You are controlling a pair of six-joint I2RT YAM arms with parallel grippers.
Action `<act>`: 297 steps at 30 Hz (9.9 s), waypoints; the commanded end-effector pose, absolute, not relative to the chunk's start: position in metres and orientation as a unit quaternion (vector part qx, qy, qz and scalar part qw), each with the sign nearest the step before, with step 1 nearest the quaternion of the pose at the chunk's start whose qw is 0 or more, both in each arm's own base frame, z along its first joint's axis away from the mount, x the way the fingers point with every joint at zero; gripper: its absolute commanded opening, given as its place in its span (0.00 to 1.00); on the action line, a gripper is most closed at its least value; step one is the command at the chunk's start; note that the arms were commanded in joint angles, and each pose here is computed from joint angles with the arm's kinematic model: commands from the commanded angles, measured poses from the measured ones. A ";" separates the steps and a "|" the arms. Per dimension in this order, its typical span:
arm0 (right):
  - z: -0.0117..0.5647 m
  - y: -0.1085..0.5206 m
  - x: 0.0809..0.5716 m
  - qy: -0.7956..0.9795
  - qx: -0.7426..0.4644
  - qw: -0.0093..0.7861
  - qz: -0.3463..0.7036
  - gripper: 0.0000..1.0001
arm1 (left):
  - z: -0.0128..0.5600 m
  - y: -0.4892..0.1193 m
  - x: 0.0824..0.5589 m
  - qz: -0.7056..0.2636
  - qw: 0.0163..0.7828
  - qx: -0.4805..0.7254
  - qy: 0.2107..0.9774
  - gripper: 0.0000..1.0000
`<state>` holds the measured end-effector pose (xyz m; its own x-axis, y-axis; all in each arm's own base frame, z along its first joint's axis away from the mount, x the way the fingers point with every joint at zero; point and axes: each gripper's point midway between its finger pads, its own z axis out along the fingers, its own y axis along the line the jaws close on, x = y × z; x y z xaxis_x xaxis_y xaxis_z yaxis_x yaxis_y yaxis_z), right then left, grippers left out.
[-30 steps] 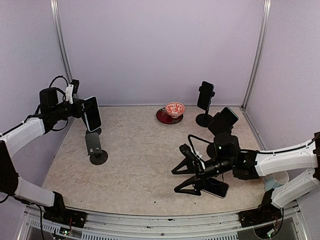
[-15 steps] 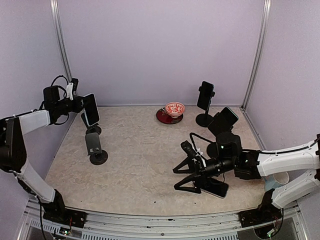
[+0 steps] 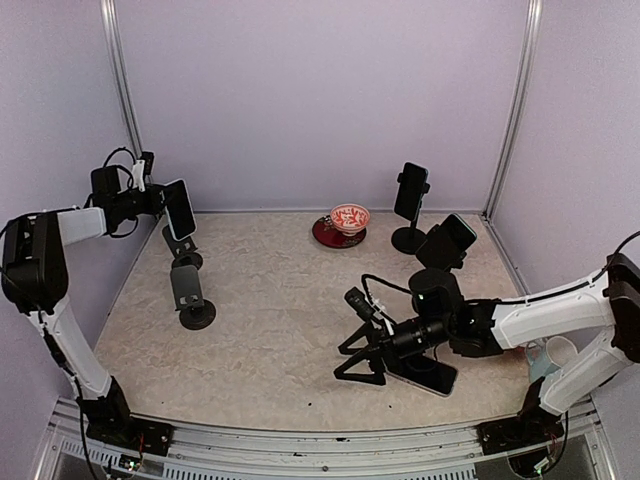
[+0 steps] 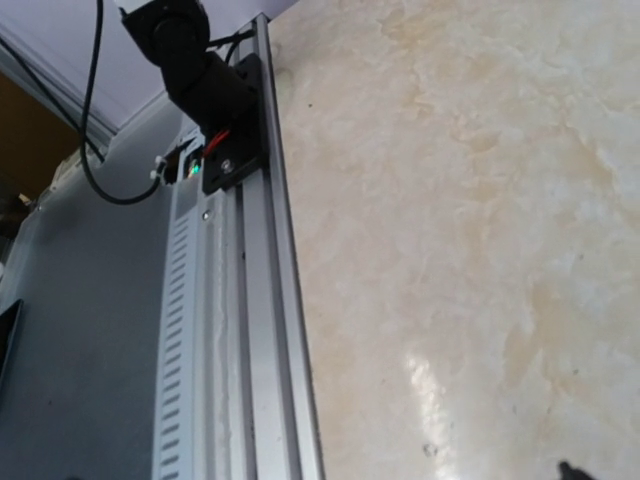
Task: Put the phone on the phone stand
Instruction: Place the phone on the phone stand, then pick up the phone at the corner of the board.
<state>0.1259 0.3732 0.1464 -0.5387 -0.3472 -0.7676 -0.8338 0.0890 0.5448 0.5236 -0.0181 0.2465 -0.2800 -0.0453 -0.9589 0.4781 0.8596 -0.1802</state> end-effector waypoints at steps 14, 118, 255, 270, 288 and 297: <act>0.142 0.416 0.134 0.702 -0.426 0.197 0.536 1.00 | 0.234 0.004 0.537 -0.256 0.600 0.127 0.747 0.00; 0.139 0.422 0.133 0.706 -0.431 0.192 0.528 1.00 | 0.195 0.037 0.524 -0.181 0.566 0.010 0.804 0.99; 0.005 0.235 0.200 0.888 -0.454 0.072 0.023 1.00 | 0.306 -0.177 0.251 -0.263 0.581 0.166 0.752 0.99; -0.001 0.253 0.204 0.885 -0.459 0.058 0.053 0.53 | 0.298 -0.174 0.258 -0.257 0.576 0.145 0.762 0.99; 0.114 0.307 0.230 0.850 -0.450 0.253 0.106 0.51 | 0.280 -0.195 0.260 -0.277 0.519 0.134 0.797 0.99; 0.166 0.317 0.228 0.831 -0.427 0.328 0.142 0.51 | 0.275 -0.207 0.248 -0.286 0.510 0.149 0.797 0.99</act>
<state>0.2220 0.3062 0.1269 -0.4491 -0.6962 -0.5601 -0.8220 0.5676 -0.0466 0.2497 -0.2072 0.2600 -0.4587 -0.0269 -0.8882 0.5263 0.7971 -0.2960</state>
